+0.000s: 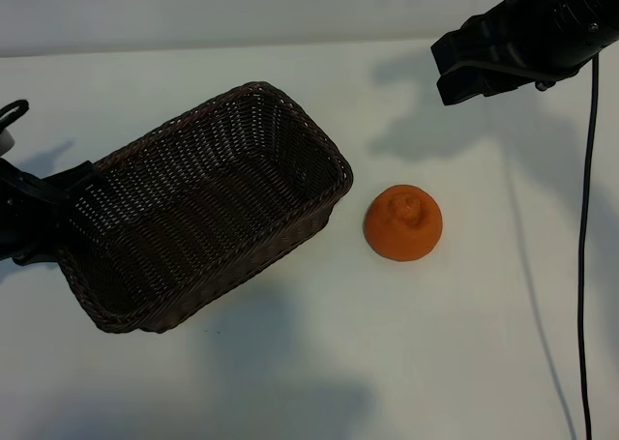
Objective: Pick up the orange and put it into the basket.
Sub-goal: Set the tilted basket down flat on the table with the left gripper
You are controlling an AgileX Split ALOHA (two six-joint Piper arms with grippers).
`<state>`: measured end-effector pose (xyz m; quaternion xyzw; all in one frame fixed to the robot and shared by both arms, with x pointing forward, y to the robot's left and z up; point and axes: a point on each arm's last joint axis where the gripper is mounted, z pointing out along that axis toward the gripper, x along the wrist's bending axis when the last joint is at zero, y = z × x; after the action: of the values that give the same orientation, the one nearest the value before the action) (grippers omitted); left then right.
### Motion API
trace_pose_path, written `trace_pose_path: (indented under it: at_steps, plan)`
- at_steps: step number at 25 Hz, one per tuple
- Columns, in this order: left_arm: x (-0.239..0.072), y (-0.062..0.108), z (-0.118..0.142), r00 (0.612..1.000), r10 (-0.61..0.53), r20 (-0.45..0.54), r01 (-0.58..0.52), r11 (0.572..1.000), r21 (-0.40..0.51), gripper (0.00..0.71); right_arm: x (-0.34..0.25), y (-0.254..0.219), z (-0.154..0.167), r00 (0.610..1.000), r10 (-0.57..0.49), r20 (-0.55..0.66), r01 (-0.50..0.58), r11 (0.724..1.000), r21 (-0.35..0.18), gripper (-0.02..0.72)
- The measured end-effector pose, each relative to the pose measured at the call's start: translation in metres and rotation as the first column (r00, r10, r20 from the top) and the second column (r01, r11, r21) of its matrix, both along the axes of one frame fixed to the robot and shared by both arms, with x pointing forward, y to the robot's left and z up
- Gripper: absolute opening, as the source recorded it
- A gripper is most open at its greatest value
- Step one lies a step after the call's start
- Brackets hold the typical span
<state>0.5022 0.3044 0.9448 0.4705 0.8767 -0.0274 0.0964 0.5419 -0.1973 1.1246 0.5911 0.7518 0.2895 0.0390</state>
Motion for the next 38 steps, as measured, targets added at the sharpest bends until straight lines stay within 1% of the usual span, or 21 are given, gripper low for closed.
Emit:
trace_pose_path:
  at_steps: [6, 9, 15, 23, 28, 32, 38]
  plan:
    - [-0.002, -0.001, 0.000, 0.999, -0.029, -0.021, 0.029, 1.000, -0.005, 0.167, 0.000, 0.000, 0.000, 1.000, 0.000, 0.001, 0.000, 1.000, 0.000, 0.410]
    - [0.000, -0.001, 0.007, 0.997, -0.067, -0.042, 0.067, 0.998, -0.011, 0.167, 0.000, 0.000, 0.000, 1.000, 0.000, 0.001, 0.000, 1.000, 0.000, 0.410]
    - [0.013, -0.001, 0.034, 0.984, -0.172, -0.055, 0.171, 0.985, -0.015, 0.164, 0.000, 0.000, 0.000, 1.000, 0.000, 0.001, 0.000, 1.000, 0.001, 0.410]
    - [0.025, 0.001, 0.073, 0.939, -0.338, -0.067, 0.338, 0.941, -0.006, 0.164, 0.000, 0.000, 0.000, 1.000, 0.000, 0.001, 0.000, 1.000, 0.001, 0.410]
    - [0.033, 0.001, 0.093, 0.925, -0.379, -0.035, 0.380, 0.925, 0.008, 0.164, 0.000, 0.000, 0.000, 1.000, -0.001, 0.002, 0.001, 1.000, 0.002, 0.410]
    - [0.039, -0.002, 0.107, 0.905, -0.425, 0.027, 0.425, 0.905, -0.005, 0.164, 0.000, 0.000, 0.000, 1.000, -0.001, 0.002, 0.001, 1.000, 0.002, 0.410]
    - [0.044, -0.011, 0.126, 0.853, -0.505, 0.132, 0.516, 0.855, -0.059, 0.162, 0.000, 0.000, 0.000, 1.000, -0.001, 0.002, 0.001, 1.000, 0.002, 0.410]
